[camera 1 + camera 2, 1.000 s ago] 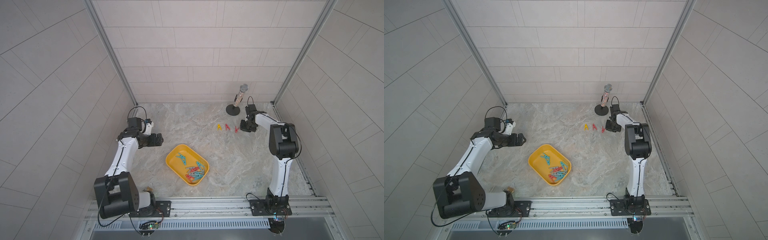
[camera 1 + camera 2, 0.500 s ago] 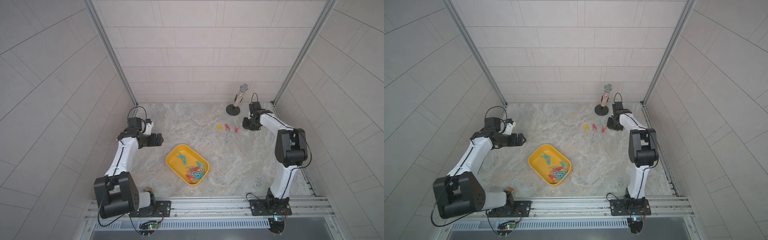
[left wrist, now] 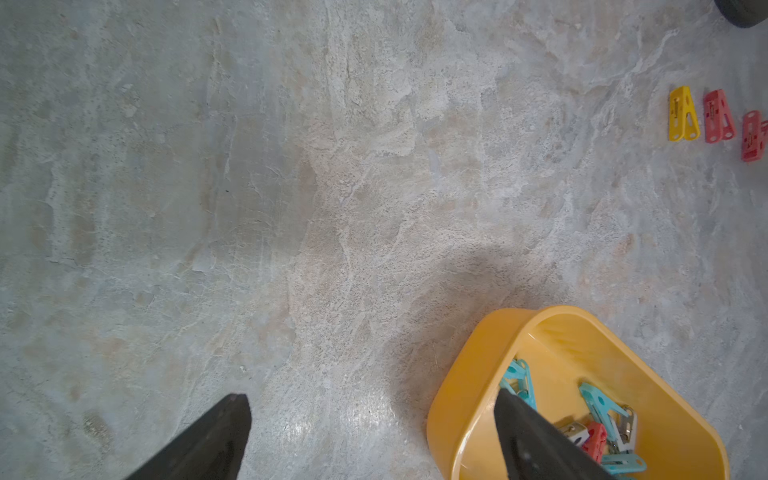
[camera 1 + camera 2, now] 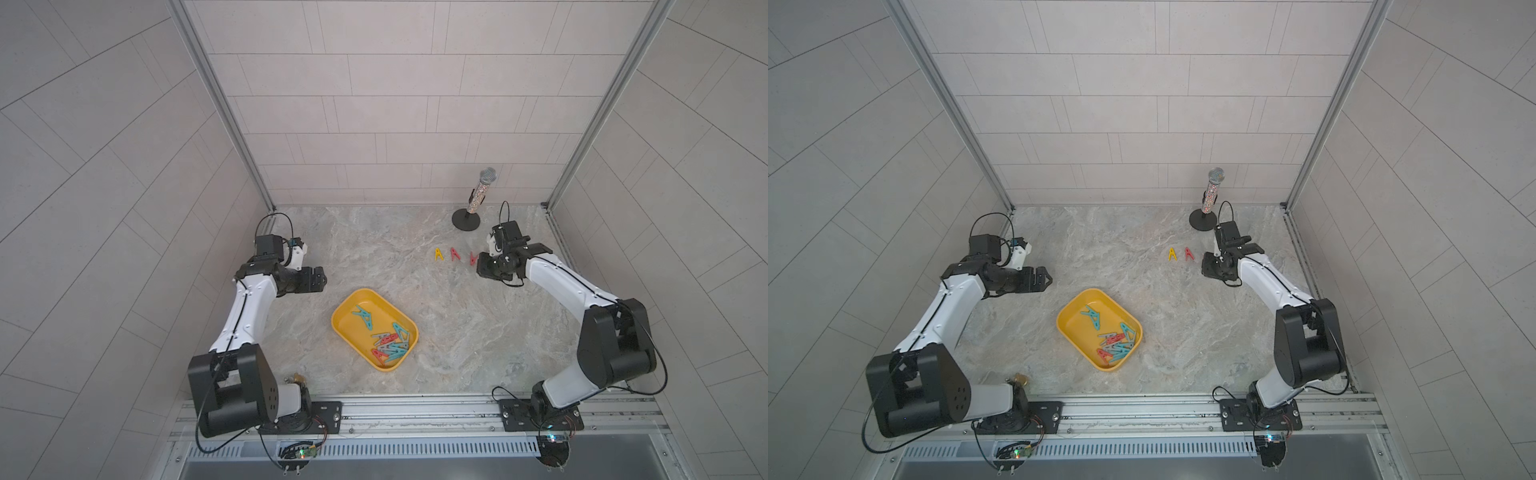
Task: Take the clothespins out of the storage box
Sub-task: Pick up the clothespin from the storage box.
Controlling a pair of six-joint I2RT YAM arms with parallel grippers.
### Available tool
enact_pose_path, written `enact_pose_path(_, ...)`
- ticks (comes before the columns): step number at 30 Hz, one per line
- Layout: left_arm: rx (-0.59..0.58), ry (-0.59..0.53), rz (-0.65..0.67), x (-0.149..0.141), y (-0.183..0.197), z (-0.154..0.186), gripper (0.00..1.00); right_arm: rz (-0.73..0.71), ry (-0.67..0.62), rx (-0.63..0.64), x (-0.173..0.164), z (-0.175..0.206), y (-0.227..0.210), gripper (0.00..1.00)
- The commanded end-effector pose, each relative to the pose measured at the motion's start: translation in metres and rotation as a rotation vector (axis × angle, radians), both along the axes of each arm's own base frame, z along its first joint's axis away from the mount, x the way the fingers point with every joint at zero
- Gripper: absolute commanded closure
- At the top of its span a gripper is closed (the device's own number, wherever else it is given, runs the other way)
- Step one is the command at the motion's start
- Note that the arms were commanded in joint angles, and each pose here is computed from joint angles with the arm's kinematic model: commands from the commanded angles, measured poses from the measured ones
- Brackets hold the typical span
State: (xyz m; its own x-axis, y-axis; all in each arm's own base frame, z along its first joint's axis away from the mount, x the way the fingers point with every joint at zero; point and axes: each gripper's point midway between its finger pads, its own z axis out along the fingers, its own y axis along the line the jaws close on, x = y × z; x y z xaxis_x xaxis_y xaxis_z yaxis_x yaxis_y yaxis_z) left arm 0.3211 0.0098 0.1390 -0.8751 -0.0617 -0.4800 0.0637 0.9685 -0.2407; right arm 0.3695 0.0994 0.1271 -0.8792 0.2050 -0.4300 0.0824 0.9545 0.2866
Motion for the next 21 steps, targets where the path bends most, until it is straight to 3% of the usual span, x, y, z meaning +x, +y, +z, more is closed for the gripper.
enact_pose_path(1, 0.012, 0.011, 0.006, -0.003, 0.004, 0.000, 0.00, 0.073, -0.063, -0.006, -0.014, 0.022, 0.025, 0.76)
enact_pose_path(10, 0.055, 0.019, 0.039, -0.001, 0.013, -0.001, 0.00, 0.343, -0.179, 0.024, -0.053, 0.052, 0.125, 0.74)
enact_pose_path(21, 0.103, 0.020, 0.081, -0.001, 0.024, 0.000, 0.00, 0.613, -0.166, 0.041, -0.090, 0.037, 0.237, 0.68)
